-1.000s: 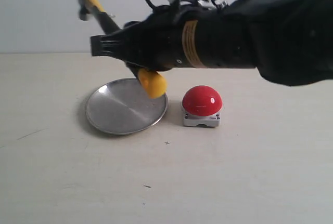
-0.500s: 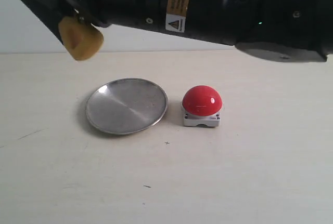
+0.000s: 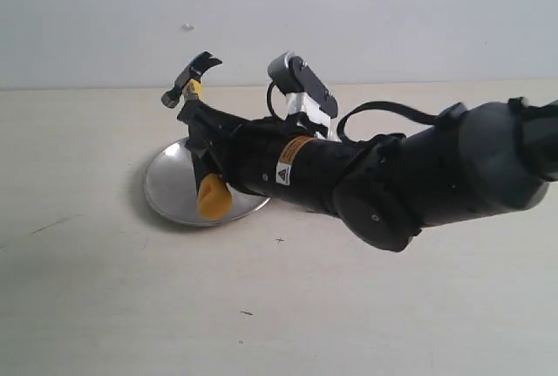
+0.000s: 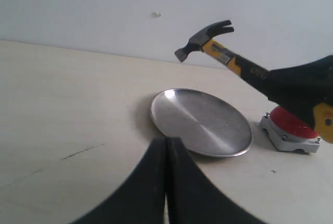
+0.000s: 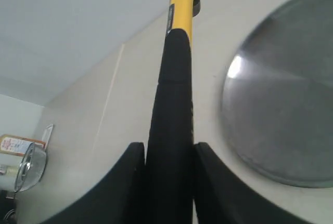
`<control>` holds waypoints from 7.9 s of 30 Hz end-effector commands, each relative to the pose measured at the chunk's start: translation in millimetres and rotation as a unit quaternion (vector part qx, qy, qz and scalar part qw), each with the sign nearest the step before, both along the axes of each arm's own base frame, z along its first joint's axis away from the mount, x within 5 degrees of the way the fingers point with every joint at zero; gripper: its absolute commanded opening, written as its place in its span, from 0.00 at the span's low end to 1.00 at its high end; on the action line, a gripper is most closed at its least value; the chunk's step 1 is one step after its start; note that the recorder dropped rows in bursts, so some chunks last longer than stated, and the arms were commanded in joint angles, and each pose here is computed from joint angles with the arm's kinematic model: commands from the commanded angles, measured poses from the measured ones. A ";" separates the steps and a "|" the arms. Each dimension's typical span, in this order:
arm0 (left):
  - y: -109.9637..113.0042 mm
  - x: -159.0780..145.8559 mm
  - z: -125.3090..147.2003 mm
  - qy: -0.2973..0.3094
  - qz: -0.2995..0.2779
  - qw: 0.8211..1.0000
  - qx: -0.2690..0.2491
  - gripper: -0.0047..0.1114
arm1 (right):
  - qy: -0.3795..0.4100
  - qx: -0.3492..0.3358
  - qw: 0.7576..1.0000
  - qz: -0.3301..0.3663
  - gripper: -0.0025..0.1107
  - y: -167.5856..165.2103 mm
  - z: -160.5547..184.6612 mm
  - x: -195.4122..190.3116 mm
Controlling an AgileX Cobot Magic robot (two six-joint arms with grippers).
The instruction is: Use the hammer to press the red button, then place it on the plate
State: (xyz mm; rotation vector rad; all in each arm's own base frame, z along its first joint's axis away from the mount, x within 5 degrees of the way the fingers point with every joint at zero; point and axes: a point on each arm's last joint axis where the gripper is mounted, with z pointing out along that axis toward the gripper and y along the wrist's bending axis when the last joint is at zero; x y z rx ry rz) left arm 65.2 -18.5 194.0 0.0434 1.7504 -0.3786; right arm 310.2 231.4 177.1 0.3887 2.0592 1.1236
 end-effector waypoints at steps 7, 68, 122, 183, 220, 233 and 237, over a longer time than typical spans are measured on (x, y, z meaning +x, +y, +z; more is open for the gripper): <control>0.1 -0.4 1.9 -0.007 0.001 1.000 -0.007 0.04 | -0.070 0.021 0.995 -0.066 0.02 0.1 -29.5 19.7; 0.1 -0.4 1.9 -0.007 0.001 1.000 -0.007 0.04 | 0.003 -0.141 0.985 -0.098 0.41 27.7 -76.4 30.1; 0.1 -0.4 1.9 -0.007 0.001 1.000 -0.007 0.04 | -0.292 -0.397 0.868 -0.059 0.02 -183.3 125.6 -182.0; 0.1 -0.4 1.9 -0.007 0.001 1.000 -0.007 0.04 | -0.281 -0.435 0.825 -0.227 0.02 -235.9 28.5 -247.8; 3.1 -2.8 4.0 -0.031 0.013 0.999 0.016 0.04 | -0.195 -0.441 0.847 -0.226 0.02 -238.3 11.6 -255.3; 17.3 -10.3 -5.9 0.005 0.108 0.993 0.043 0.04 | -0.194 -0.439 0.847 -0.227 0.02 -238.3 11.6 -255.2; 17.3 -10.3 -5.9 0.005 0.108 0.993 0.043 0.04 | -0.194 -0.439 0.847 -0.227 0.02 -238.3 11.6 -255.2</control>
